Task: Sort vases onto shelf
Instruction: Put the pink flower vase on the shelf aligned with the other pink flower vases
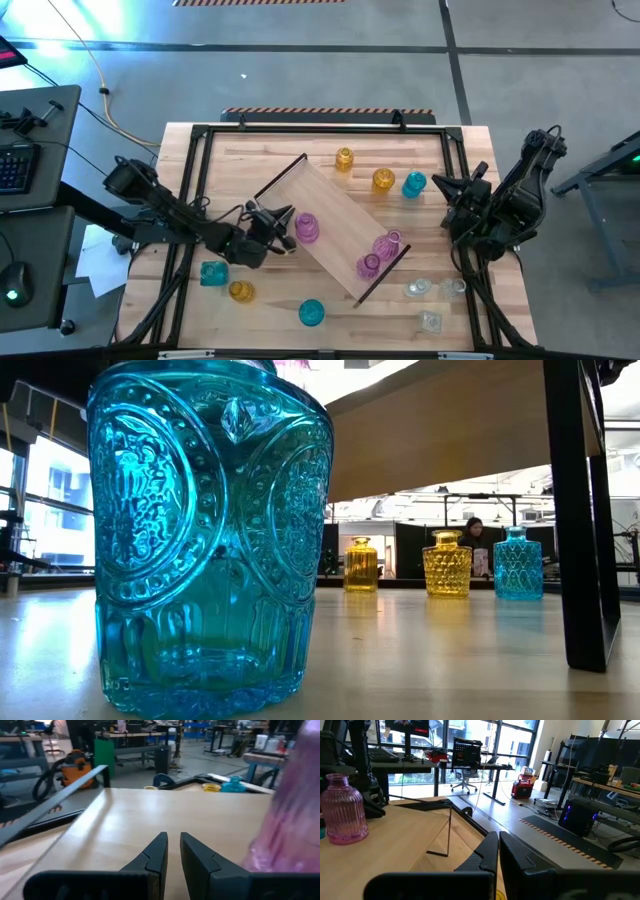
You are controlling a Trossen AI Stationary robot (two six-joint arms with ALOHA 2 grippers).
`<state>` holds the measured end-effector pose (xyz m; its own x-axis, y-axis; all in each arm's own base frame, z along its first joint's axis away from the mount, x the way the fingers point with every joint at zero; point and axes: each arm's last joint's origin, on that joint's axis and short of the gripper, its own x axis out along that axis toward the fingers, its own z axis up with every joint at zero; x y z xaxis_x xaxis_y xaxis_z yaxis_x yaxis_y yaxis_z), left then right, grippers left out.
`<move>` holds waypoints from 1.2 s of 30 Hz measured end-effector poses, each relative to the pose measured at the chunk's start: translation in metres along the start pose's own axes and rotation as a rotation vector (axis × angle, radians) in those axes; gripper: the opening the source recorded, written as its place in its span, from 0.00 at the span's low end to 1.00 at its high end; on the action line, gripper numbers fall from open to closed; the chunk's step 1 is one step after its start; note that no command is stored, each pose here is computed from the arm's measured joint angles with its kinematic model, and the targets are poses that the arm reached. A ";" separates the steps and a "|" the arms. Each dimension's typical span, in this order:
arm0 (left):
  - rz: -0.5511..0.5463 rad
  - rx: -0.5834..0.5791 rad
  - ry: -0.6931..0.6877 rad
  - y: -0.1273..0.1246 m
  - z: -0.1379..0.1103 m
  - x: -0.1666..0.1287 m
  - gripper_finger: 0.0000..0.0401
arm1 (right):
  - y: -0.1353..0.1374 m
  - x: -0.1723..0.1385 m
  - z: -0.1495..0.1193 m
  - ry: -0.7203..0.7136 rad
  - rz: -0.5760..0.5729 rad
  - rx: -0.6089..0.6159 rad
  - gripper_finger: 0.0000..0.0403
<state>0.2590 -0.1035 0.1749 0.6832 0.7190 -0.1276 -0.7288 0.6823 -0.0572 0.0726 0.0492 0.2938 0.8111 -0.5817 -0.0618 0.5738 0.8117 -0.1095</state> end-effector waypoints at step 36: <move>-0.419 -0.014 0.037 -0.030 0.033 0.012 0.11 | 0.000 0.000 0.000 0.005 0.002 0.002 0.00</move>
<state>0.2911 -0.1109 0.2078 0.9187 0.3746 -0.1254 -0.3893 0.9125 -0.1254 0.0727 0.0493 0.2937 0.8117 -0.5803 -0.0670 0.5724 0.8130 -0.1073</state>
